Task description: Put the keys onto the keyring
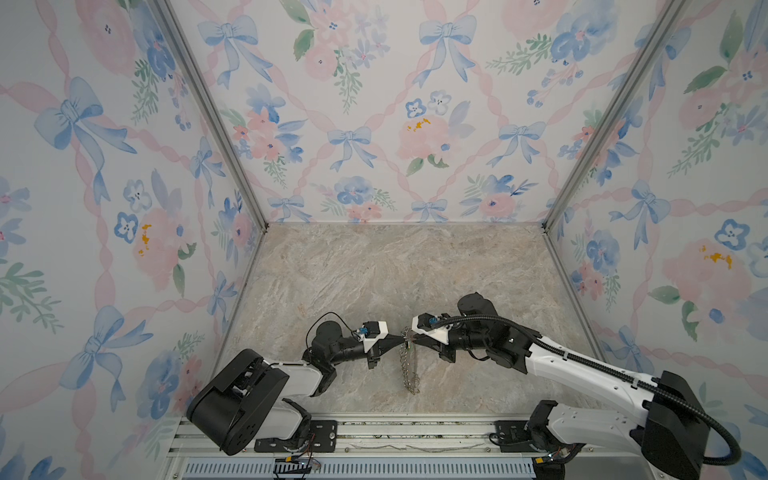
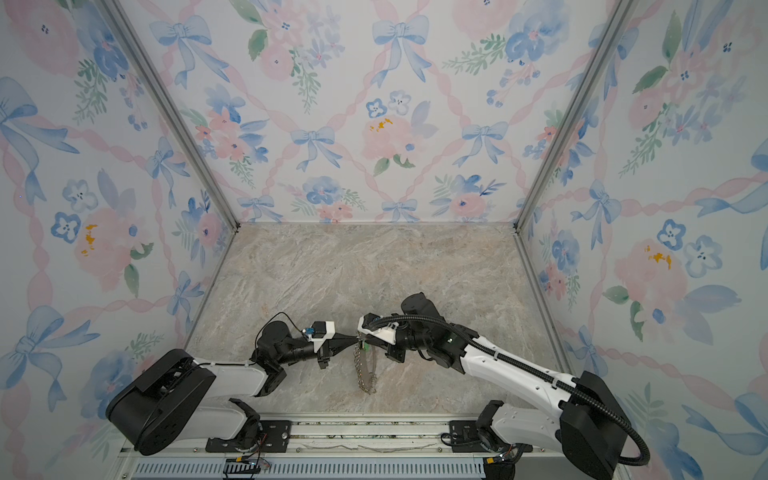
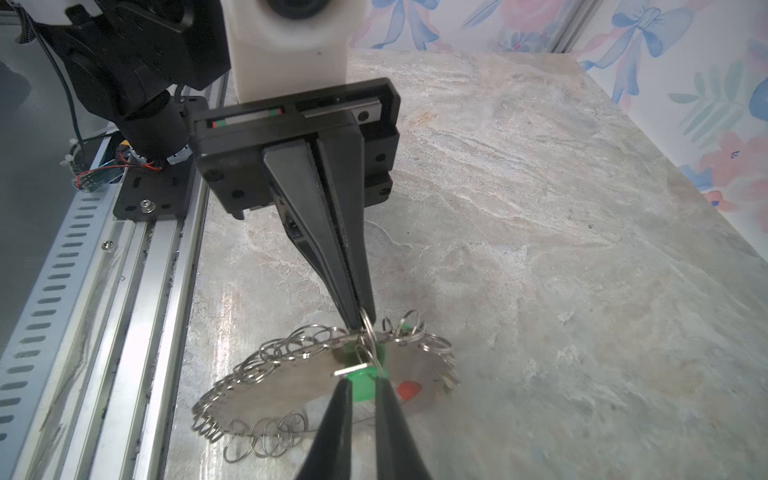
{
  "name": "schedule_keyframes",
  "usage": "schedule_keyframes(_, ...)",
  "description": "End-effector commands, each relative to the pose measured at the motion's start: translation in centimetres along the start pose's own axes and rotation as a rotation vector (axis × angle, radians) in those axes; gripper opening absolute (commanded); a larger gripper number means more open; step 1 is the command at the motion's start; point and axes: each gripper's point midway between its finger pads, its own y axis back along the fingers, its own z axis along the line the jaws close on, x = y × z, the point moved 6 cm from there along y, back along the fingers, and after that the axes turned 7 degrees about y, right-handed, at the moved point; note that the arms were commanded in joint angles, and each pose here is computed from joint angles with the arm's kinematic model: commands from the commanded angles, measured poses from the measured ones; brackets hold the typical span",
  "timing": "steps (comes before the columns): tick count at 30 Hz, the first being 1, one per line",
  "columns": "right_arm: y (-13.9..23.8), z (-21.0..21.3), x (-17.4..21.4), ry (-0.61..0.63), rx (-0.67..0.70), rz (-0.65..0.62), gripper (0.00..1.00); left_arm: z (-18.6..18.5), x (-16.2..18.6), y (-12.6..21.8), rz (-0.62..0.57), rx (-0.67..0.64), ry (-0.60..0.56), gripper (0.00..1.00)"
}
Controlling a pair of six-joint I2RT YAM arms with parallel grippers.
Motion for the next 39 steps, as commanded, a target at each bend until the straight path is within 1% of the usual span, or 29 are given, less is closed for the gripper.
schedule_keyframes(1,-0.7,-0.2,0.3,-0.027,-0.008,-0.021,0.14,-0.2,-1.1,-0.2,-0.045,0.017,-0.029,0.0)
schedule_keyframes(4,-1.0,-0.6,0.6,-0.032,0.003,-0.006,0.08,-0.3,-1.1,-0.2,-0.05,0.027,-0.029,0.0)
schedule_keyframes(7,-1.2,-0.7,1.0,-0.044,0.003,0.007,0.06,-0.4,-1.1,-0.1,-0.056,0.023,-0.033,0.0)
schedule_keyframes(10,-1.2,-0.8,1.3,-0.052,0.02,0.02,0.07,-0.4,-1.2,-0.1,-0.06,0.019,-0.033,0.0)
schedule_keyframes(18,-1.7,-0.8,1.5,-0.066,0.007,0.011,0.08,-0.4,-1.1,-0.2,-0.064,0.019,-0.032,0.0)
schedule_keyframes(25,-2.4,-0.1,0.9,-0.061,-0.032,-0.016,0.08,-0.3,-0.9,-0.3,-0.059,0.015,-0.031,0.0)
schedule_keyframes(34,-3.1,0.5,1.3,-0.065,-0.056,0.009,0.08,-0.2,-0.9,-0.3,-0.061,0.0,-0.034,0.0)
schedule_keyframes(39,-2.4,0.1,1.4,-0.077,-0.021,0.013,0.09,-0.1,-1.0,-0.2,-0.066,-0.011,-0.037,0.0)
